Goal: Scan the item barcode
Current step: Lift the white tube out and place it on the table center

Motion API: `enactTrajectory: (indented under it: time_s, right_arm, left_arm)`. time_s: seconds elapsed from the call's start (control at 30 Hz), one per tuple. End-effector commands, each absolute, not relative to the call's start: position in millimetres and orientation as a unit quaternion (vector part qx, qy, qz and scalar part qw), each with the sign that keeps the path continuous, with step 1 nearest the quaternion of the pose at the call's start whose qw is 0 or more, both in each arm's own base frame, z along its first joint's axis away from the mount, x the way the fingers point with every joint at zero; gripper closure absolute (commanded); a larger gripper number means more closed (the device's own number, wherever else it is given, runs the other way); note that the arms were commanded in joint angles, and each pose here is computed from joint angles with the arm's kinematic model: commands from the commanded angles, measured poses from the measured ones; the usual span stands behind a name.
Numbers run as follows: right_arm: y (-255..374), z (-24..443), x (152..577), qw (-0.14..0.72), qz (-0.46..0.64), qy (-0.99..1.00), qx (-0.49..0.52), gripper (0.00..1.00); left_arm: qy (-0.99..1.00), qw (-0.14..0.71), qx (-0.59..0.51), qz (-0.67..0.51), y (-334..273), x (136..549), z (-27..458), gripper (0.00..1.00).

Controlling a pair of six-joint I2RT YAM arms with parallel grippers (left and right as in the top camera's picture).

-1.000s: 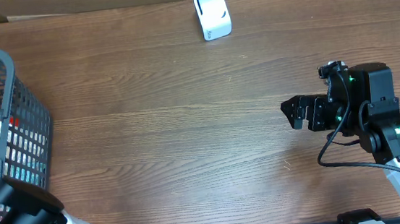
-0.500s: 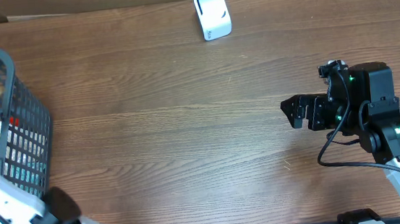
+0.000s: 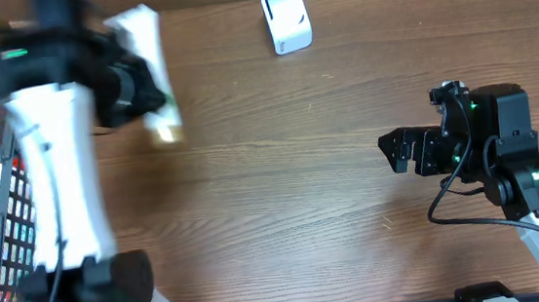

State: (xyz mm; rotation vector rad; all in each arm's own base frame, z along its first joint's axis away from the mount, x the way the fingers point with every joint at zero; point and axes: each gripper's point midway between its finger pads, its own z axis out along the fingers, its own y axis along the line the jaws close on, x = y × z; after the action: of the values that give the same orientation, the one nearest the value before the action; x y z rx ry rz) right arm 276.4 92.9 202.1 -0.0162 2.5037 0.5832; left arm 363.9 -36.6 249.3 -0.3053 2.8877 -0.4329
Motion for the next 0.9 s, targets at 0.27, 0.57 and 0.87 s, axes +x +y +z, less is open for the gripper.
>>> enactTrajectory:
  time_s: [0.27,0.57,0.87]
  right_arm:
    - [94,186,284,0.247,0.209,0.946,-0.004,0.00]
    - [94,180,288,0.239,0.208,0.949,-0.003,0.00]
    - [95,181,289,0.241,0.208,0.948,-0.003,0.00]
  left_arm:
    - [0.989,0.061,-0.037,-0.127,-134,355,93,0.96]
    - [0.991,0.037,-0.061,-0.109,-138,325,36,0.56]
    - [0.991,0.060,-0.052,-0.111,-134,344,56,0.13]
